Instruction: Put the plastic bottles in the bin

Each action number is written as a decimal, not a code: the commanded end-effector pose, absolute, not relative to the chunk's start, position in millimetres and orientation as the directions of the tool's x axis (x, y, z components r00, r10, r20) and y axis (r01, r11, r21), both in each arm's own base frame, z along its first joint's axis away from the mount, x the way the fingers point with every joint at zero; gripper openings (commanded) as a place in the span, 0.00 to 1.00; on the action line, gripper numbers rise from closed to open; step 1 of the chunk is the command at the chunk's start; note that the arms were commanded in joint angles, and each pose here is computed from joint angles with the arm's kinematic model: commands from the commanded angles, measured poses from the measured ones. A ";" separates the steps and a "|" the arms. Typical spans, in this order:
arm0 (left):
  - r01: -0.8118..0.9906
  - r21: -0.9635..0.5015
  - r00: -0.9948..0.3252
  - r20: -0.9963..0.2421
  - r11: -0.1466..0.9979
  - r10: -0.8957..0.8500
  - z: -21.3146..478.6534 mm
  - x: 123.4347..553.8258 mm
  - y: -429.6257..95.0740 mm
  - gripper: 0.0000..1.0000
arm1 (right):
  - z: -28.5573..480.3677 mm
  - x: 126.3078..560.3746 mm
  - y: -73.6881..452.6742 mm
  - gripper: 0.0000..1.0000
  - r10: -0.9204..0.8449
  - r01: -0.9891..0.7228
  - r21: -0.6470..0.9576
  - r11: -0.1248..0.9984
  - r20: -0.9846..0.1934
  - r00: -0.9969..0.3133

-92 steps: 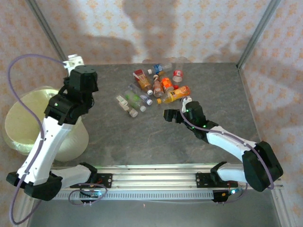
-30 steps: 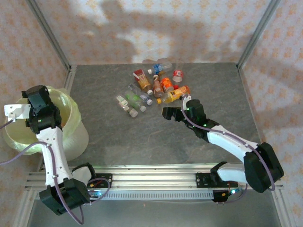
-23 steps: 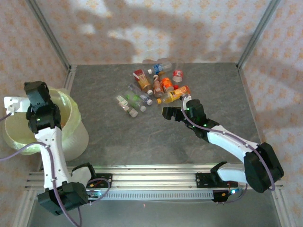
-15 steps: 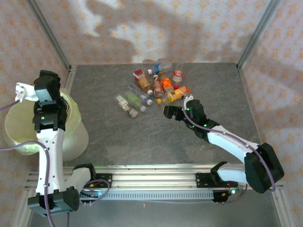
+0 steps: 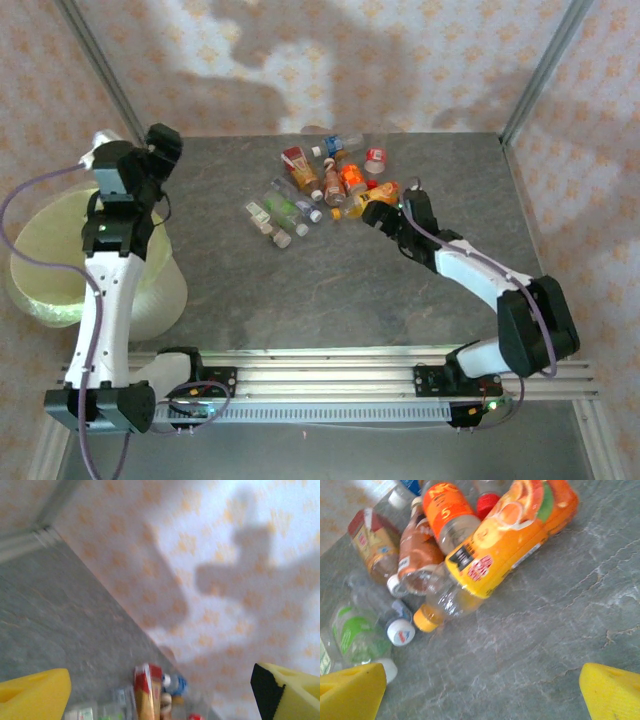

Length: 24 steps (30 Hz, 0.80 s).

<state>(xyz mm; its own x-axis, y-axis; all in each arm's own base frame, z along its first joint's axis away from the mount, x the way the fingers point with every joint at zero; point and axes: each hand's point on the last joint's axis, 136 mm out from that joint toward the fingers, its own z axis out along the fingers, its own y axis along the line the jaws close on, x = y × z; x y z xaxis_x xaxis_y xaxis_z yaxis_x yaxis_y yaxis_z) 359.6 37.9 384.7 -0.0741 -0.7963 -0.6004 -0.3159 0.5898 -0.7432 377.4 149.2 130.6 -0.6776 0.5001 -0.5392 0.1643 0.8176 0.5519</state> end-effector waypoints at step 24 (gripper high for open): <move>-0.238 -0.533 -0.388 -0.714 0.812 -0.582 348.1 362.3 -46.7 0.97 | 53.2 504.5 117.9 0.97 0.858 0.684 0.542 0.488 -0.151 -0.492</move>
